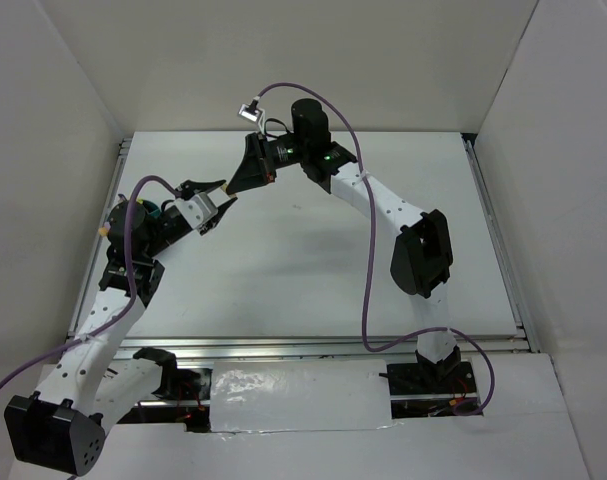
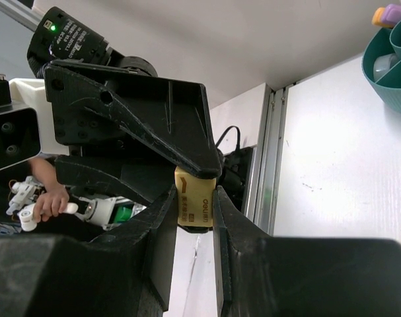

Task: Sort the stationery into containers
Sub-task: Pick up the stationery from the center of the board, then place the stationery in the storage box.

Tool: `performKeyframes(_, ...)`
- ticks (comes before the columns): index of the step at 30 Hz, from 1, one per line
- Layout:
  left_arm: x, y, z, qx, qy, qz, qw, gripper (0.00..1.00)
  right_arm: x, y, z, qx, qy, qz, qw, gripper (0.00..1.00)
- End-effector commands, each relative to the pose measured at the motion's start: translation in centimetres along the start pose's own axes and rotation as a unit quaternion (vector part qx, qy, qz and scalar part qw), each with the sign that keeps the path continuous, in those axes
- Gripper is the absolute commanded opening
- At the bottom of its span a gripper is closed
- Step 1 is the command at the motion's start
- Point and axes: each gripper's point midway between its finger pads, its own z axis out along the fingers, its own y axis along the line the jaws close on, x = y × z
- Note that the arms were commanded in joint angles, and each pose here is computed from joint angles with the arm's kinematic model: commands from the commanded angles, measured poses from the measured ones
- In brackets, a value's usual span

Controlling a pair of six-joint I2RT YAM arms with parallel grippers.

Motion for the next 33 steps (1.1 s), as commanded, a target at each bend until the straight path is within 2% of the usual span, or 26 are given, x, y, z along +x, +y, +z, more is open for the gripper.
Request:
performKeyframes(1,-3.4,1.3,0.4,-0.009,-0.044,0.034,0.998,0.50,-0.6,2.2,0.3,-0.012,-0.001,-0.034,0.999,0.00)
performKeyframes(3,-3.5,1.4,0.3,-0.011,-0.043,0.036,0.998,0.44,-0.6,2.2,0.2,-0.012,-0.002,-0.035,0.999,0.00)
performKeyframes(6,-3.3,1.4,0.4,-0.010,-0.039,0.032,0.999,0.38,-0.5,2.1,0.3,-0.013,-0.001,-0.034,0.999,0.10)
performKeyframes(7,-3.4,1.4,0.4,-0.010,-0.039,0.032,0.999,0.36,-0.5,2.1,0.3,-0.013,-0.001,-0.034,0.999,0.23)
performKeyframes(8,-3.3,1.4,0.4,-0.010,-0.037,0.030,0.999,0.34,-0.5,2.2,0.3,-0.013,-0.001,-0.034,0.999,0.31)
performKeyframes(9,-3.2,1.2,0.3,-0.008,-0.034,0.027,0.999,0.32,-0.6,2.4,0.3,-0.013,-0.001,-0.036,0.999,0.46)
performKeyframes(12,-2.9,1.1,0.0,-0.008,-0.025,0.027,0.999,0.28,-0.8,2.0,-0.1,-0.005,-0.007,-0.032,0.999,0.67)
performKeyframes(16,-2.4,0.9,-1.1,-0.022,0.002,0.013,1.000,0.24,-1.5,1.3,-1.8,0.025,-0.027,-0.021,0.999,0.77)
performKeyframes(18,-1.5,1.2,-1.9,-0.041,0.031,-0.026,0.998,0.20,-2.2,0.5,-2.8,0.050,-0.040,-0.043,0.997,0.78)
performKeyframes(19,-1.2,1.3,-2.2,-0.052,0.044,-0.046,0.997,0.16,-2.3,-0.3,-4.0,0.073,-0.045,-0.031,0.996,0.78)
performKeyframes(20,0.1,1.5,-2.9,-0.075,0.077,-0.094,0.990,0.15,-2.5,-1.0,-4.7,0.090,-0.050,-0.047,0.994,0.79)
performKeyframes(22,0.8,1.8,-3.7,-0.097,0.106,-0.131,0.981,0.13,-3.0,-2.1,-6.8,0.128,-0.065,-0.044,0.989,0.79)
performKeyframes(24,2.4,2.7,-5.1,-0.156,0.148,-0.175,0.961,0.10,-3.1,-2.5,-8.0,0.150,-0.068,-0.052,0.985,0.79)
performKeyframes(25,2.9,3.2,-5.8,-0.191,0.159,-0.201,0.948,0.05,-3.0,-2.8,-8.5,0.158,-0.069,-0.054,0.984,0.79)
performKeyframes(26,4.4,4.9,-7.3,-0.263,0.189,-0.209,0.923,0.04,-3.1,-3.1,-9.3,0.169,-0.072,-0.055,0.981,0.79)
performKeyframes(30,7.2,6.0,-10.6,-0.364,0.237,-0.281,0.856,0.03,-2.7,-3.3,-10.2,0.198,-0.064,-0.078,0.975,0.79)
performKeyframes(32,8.3,6.2,-11.5,-0.399,0.249,-0.321,0.822,0.00,-2.6,-3.5,-10.3,0.206,-0.063,-0.078,0.973,0.79)
performKeyframes(33,9.5,5.7,-12.7,-0.417,0.280,-0.332,0.798,0.00,-2.5,-3.5,-10.3,0.207,-0.062,-0.077,0.973,0.79)
